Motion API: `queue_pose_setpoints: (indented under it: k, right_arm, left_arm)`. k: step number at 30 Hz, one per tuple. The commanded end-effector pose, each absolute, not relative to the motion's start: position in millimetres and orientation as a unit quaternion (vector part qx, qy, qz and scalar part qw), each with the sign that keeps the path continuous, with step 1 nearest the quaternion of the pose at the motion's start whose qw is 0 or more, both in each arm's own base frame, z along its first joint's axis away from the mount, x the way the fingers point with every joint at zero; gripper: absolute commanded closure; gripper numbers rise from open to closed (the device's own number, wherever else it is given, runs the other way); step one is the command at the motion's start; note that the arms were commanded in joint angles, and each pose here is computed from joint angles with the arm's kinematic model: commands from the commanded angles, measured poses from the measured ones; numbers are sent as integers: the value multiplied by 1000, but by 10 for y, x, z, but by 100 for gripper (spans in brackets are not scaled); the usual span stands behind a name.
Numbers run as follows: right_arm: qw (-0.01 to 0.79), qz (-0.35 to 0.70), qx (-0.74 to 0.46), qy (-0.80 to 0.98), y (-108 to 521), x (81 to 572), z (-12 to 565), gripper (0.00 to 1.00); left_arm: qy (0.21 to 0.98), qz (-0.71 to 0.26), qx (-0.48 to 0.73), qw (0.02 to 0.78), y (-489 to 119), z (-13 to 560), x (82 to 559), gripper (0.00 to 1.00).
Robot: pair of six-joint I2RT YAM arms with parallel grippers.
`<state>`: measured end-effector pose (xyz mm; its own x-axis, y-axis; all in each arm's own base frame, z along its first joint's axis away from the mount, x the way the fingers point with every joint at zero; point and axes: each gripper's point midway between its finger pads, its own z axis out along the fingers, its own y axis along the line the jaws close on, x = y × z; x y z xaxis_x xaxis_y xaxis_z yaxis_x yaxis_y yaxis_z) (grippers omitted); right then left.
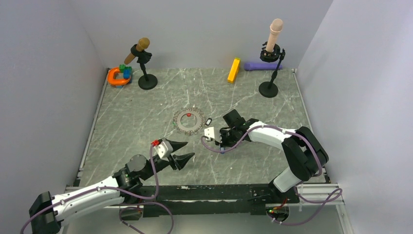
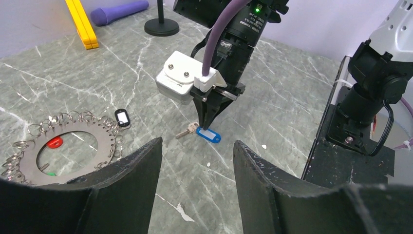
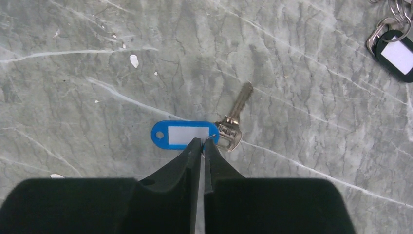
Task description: Put the keys on the keyring
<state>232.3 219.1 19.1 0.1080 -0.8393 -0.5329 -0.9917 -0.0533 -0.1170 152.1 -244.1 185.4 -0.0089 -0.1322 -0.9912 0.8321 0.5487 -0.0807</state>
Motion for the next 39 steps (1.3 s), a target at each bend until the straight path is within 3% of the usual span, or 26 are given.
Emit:
queue_pose_setpoints:
  k: [1,3,10,23,34,39]
  right_arm:
    - [255,148,-702,649,2257,2471,303,93]
    - [255,147,-702,648,2253,2470,316,100]
    - [270,165,-701,639,2300,2440,437,100]
    - [345,366,-627,595,2522,2413,1314,100]
    - [391,557,-594,428,2602,1946,1988,100]
    - [417,578,-584,388,2590,1833,2058,100]
  left_arm:
    - [601,-383,278,644,-2425,1890,1518,40]
    - [601,-382,278,645,-2424,1894,1519,40]
    - [600,-383,281,644,-2434,1919,1516,40]
    - [595,-387,282,645,-2446,2016,1503,41]
    - [582,-398,279,652,-2487,2108,1501,41]
    - [580,-403,278,652,-2493,2127,1491,41]
